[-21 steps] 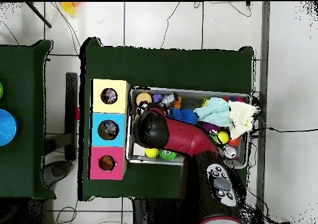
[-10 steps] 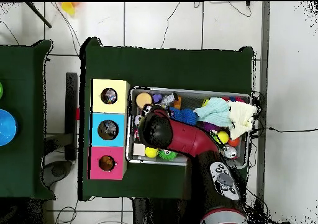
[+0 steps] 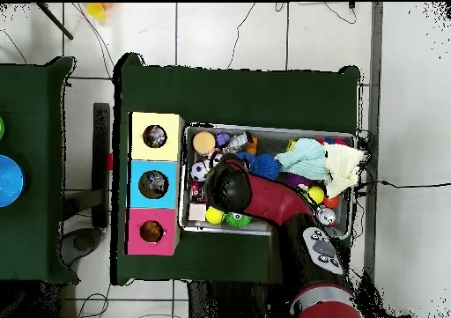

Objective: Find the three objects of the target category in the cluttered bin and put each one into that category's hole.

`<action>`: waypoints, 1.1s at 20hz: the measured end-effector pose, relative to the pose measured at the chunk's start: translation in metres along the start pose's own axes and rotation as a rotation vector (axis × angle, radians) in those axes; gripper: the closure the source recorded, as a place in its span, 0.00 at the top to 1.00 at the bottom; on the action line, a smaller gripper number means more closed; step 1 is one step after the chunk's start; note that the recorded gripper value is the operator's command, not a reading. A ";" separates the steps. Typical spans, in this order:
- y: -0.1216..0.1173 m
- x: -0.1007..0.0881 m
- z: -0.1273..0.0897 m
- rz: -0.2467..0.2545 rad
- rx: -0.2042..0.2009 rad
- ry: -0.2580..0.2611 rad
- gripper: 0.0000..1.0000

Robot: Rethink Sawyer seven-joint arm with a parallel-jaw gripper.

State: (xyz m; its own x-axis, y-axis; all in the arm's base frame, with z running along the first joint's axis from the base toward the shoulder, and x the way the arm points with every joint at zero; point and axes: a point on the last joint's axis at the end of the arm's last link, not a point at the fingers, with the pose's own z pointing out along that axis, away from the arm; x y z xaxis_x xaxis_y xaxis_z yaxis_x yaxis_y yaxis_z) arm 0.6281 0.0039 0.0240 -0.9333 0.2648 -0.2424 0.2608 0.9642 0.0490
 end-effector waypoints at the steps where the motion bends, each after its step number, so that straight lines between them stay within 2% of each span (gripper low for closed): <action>1: 0.000 0.002 0.002 0.000 0.000 0.001 1.00; 8: 0.009 0.019 0.021 -0.018 0.003 0.008 1.00; 15: 0.024 0.022 0.021 -0.047 0.003 -0.008 1.00; 16: 0.024 0.022 0.021 -0.047 0.003 -0.008 0.00; 22: 0.023 0.021 0.020 -0.046 0.004 -0.015 0.00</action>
State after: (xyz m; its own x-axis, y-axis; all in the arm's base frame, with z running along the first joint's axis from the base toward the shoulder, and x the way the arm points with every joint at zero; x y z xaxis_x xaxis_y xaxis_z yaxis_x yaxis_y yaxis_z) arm 0.6197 0.0317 0.0010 -0.9406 0.2194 -0.2591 0.2182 0.9753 0.0337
